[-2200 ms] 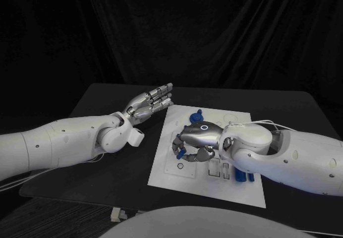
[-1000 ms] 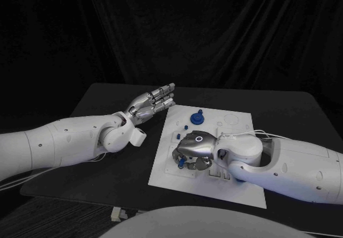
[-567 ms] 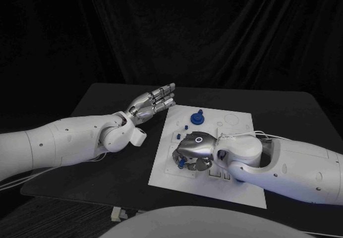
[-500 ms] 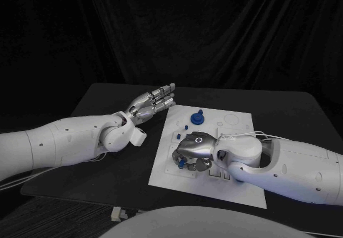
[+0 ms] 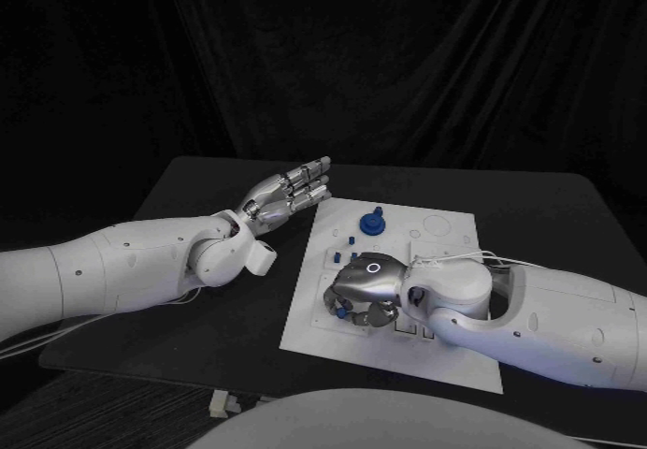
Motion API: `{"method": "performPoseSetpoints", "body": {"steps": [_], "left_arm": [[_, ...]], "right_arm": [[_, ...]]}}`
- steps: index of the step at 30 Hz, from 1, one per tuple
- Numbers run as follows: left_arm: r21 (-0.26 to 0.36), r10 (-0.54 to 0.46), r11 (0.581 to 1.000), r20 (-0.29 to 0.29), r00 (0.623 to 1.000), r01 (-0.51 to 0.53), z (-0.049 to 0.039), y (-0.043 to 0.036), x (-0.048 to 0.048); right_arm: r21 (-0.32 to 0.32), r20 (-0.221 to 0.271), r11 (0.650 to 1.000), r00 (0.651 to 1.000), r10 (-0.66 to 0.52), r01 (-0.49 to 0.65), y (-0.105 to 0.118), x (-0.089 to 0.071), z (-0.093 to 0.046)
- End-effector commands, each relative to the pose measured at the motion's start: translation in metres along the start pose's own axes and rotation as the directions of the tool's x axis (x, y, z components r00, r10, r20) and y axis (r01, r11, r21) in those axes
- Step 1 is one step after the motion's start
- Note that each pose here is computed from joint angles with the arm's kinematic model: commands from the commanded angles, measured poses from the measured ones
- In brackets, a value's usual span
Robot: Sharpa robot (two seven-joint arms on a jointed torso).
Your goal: Assemble the parts on the task board
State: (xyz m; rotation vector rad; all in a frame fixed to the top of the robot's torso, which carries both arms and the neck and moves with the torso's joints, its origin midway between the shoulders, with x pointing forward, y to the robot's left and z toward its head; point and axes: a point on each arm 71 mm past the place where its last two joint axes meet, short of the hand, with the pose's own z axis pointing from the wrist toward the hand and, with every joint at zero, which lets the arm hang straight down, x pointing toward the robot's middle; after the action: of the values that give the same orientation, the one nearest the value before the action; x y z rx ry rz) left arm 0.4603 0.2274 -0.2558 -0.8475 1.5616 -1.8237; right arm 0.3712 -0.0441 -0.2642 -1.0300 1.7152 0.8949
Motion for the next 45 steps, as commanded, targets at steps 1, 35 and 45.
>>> {"method": "performPoseSetpoints", "body": {"steps": [1, 35, 45], "left_arm": [[0.048, -0.009, 0.999, -0.007, 1.0, 0.01, 0.0009, -0.0029, 0.0017], [0.04, -0.011, 0.999, -0.01, 1.0, 0.012, 0.0017, -0.002, 0.0021], [0.036, -0.014, 0.999, -0.012, 1.0, 0.014, 0.0018, -0.0011, 0.0024]], "right_arm": [[0.006, -0.015, 1.0, 1.0, -0.01, 0.01, -0.0007, 0.0039, -0.0001], [0.044, -0.027, 0.999, 0.999, 0.025, -0.024, -0.0062, 0.007, -0.0023], [0.056, -0.003, 0.998, 1.0, 0.026, -0.025, -0.0088, 0.0065, -0.0052]]}}
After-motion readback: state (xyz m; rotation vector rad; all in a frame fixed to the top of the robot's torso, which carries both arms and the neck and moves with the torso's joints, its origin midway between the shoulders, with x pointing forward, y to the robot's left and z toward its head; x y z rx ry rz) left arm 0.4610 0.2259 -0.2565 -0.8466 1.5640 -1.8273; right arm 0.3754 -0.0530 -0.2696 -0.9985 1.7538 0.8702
